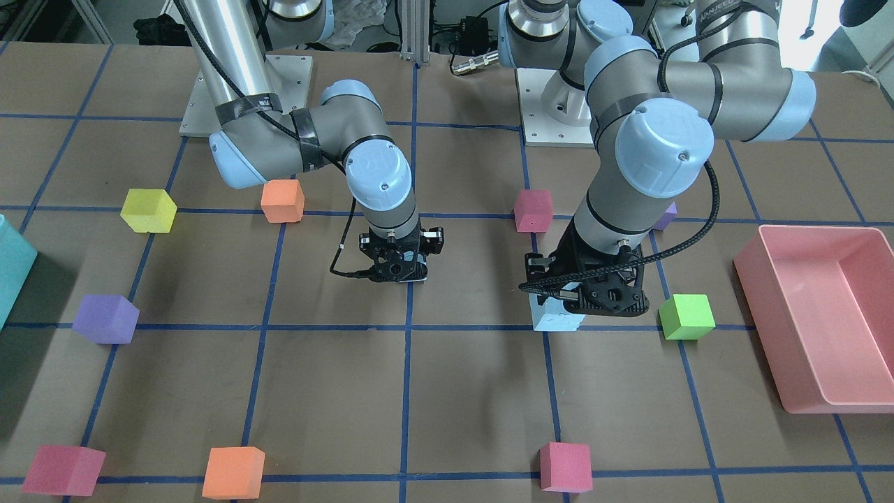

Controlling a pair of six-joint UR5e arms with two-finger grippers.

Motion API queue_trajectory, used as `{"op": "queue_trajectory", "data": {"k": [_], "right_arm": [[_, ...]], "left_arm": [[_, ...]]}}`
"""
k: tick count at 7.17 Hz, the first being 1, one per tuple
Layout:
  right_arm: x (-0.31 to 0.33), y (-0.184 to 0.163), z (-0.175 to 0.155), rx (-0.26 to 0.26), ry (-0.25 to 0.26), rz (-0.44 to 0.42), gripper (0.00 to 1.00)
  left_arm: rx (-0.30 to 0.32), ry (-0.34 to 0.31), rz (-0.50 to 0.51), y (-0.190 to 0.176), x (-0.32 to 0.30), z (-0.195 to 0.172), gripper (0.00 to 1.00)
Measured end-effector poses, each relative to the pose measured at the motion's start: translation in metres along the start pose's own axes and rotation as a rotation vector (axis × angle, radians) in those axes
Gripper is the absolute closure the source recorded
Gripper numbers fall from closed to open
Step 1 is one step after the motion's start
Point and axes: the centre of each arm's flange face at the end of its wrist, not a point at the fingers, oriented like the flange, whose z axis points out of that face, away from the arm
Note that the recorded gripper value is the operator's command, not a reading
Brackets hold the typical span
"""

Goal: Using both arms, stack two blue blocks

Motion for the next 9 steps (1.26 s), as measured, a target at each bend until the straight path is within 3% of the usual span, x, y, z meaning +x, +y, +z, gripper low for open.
{"op": "queue_trajectory", "data": {"k": [1, 2, 6, 9], "right_arm": [[-0.003, 0.003, 0.002, -0.007, 0.005, 0.006, 0.07], [-0.002, 0.003, 0.003, -0.009, 0.012, 0.001, 0.0], [-0.001, 0.001, -0.014, 0.008, 0.021, 0.004, 0.0], [0.033, -0.016, -0.079, 0.069, 0.011, 0.029, 0.0]], "left_arm": [[-0.001, 0.0, 0.004, 0.004, 0.003, -0.005, 1.0], [-0.005, 0.0, 0.008, 0.008, 0.005, -0.009, 1.0], [-0.021, 0.001, -0.006, 0.014, 0.021, -0.007, 1.0], [-0.042, 0.017, -0.021, 0.026, 0.041, 0.003, 1.0]]}}
